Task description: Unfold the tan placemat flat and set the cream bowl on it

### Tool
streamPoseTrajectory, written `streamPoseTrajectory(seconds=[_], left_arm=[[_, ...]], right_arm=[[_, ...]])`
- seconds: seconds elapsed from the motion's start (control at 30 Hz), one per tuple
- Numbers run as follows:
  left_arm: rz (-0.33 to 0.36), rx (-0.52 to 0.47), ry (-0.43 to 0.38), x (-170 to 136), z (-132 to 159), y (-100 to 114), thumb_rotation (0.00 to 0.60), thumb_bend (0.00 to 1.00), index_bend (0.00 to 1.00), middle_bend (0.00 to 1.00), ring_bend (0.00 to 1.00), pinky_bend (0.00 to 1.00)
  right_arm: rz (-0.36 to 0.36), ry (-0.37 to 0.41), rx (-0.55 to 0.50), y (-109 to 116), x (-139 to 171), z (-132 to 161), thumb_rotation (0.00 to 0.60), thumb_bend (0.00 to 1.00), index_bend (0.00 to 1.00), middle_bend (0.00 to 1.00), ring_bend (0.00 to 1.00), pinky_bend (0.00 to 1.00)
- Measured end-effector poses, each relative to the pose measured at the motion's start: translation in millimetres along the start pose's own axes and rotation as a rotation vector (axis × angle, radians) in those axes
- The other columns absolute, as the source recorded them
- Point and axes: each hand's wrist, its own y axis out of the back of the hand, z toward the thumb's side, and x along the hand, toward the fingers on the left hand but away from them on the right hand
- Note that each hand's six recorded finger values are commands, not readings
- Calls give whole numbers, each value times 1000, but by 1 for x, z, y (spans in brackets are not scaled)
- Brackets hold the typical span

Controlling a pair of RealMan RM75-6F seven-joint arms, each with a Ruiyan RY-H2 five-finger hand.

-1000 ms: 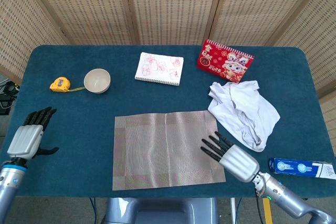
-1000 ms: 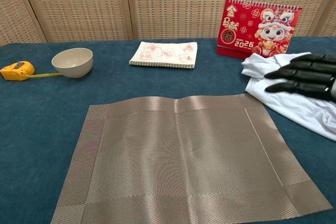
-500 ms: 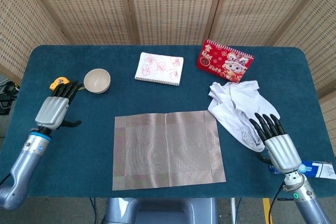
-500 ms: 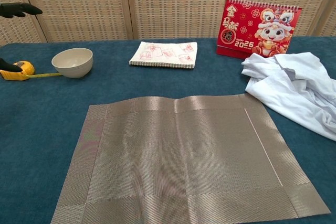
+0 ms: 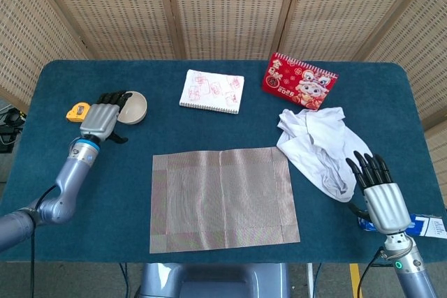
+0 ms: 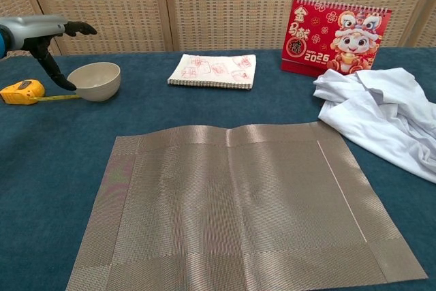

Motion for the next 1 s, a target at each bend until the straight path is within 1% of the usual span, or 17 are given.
streamPoseTrajectory(seconds=[0.27, 0.33, 0.4, 0.43, 0.47, 0.53, 0.7, 0.8, 0.87, 0.93, 1.0], left_arm=[[-59, 6, 72, 24, -13, -19, 600, 0, 0, 0, 0, 0], [-69, 7, 87, 29, -16, -23, 600, 0, 18, 0, 0, 0], [-83, 5, 100, 36, -18, -28, 600, 15, 86, 0, 0, 0], [-89, 4, 104, 38, -18, -30, 600, 35, 158, 0, 0, 0], [-95, 3, 108, 42, -18, -33, 600, 72, 234, 0, 0, 0], [-103, 5, 112, 47, -17, -36, 600, 135, 315, 0, 0, 0], [-119, 22, 126, 62, -10, -45, 600, 234, 374, 0, 0, 0], [-125, 28, 127, 69, -2, -51, 600, 299, 465, 0, 0, 0], [-127, 31, 125, 71, 2, -55, 600, 409, 543, 0, 0, 0], [-125, 32, 123, 72, 5, -57, 600, 477, 601, 0, 0, 0], [-118, 27, 123, 72, 6, -57, 600, 493, 662, 0, 0, 0]], right_arm=[[4, -17, -7, -1, -1, -6, 600, 0, 21, 0, 0, 0], [6, -20, -8, -2, -2, -7, 600, 0, 23, 0, 0, 0], [7, -21, -10, -2, -2, -8, 600, 0, 25, 0, 0, 0], [6, -21, -9, -2, -2, -8, 600, 0, 25, 0, 0, 0], [5, -21, -9, -2, -2, -8, 600, 0, 26, 0, 0, 0], [3, -22, -12, -2, -2, -8, 600, 0, 26, 0, 0, 0], [-4, -25, -20, -1, -3, -9, 600, 0, 27, 0, 0, 0], [-7, -26, -26, -1, -3, -9, 600, 0, 28, 0, 0, 0], [-10, -25, -29, 0, -3, -9, 600, 0, 28, 0, 0, 0], [-13, -23, -33, 0, -3, -9, 600, 0, 28, 0, 0, 0], [-17, -21, -35, 1, -3, -8, 600, 0, 28, 0, 0, 0]])
